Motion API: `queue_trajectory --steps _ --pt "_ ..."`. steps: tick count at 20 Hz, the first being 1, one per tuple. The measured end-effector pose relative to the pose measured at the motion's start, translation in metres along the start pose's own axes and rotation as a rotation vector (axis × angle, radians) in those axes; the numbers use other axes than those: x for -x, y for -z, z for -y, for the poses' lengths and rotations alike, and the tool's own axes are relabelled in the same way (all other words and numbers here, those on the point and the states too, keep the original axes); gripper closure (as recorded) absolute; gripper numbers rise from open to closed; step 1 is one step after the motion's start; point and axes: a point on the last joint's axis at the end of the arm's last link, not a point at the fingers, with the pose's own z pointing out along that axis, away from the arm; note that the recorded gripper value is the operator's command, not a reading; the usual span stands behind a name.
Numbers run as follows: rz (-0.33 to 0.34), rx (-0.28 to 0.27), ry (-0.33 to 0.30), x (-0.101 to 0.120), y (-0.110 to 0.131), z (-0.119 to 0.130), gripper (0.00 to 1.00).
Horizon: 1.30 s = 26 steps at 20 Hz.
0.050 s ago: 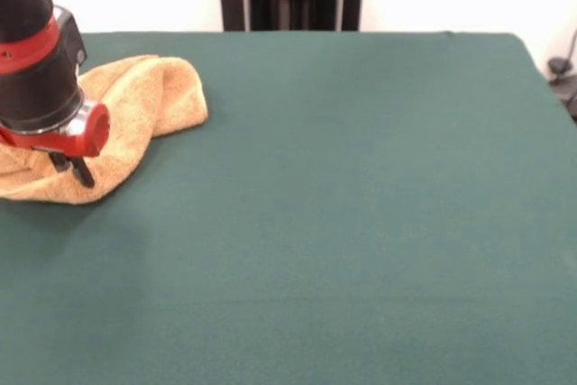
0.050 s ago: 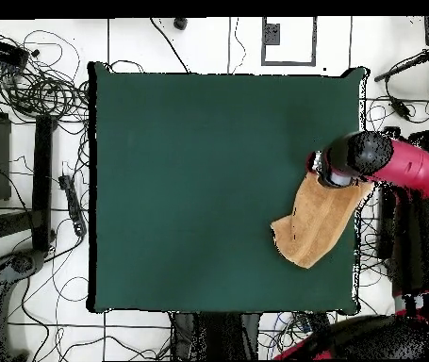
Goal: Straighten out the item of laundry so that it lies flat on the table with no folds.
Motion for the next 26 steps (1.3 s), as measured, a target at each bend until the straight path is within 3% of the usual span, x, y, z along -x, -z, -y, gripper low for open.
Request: queue_trajectory --steps 10,26 --pt "-0.037 -0.008 -0.030 0.023 -0.017 -0.002 1.00" --pt "-0.050 -0.016 -0.082 0.048 -0.015 0.009 1.00"
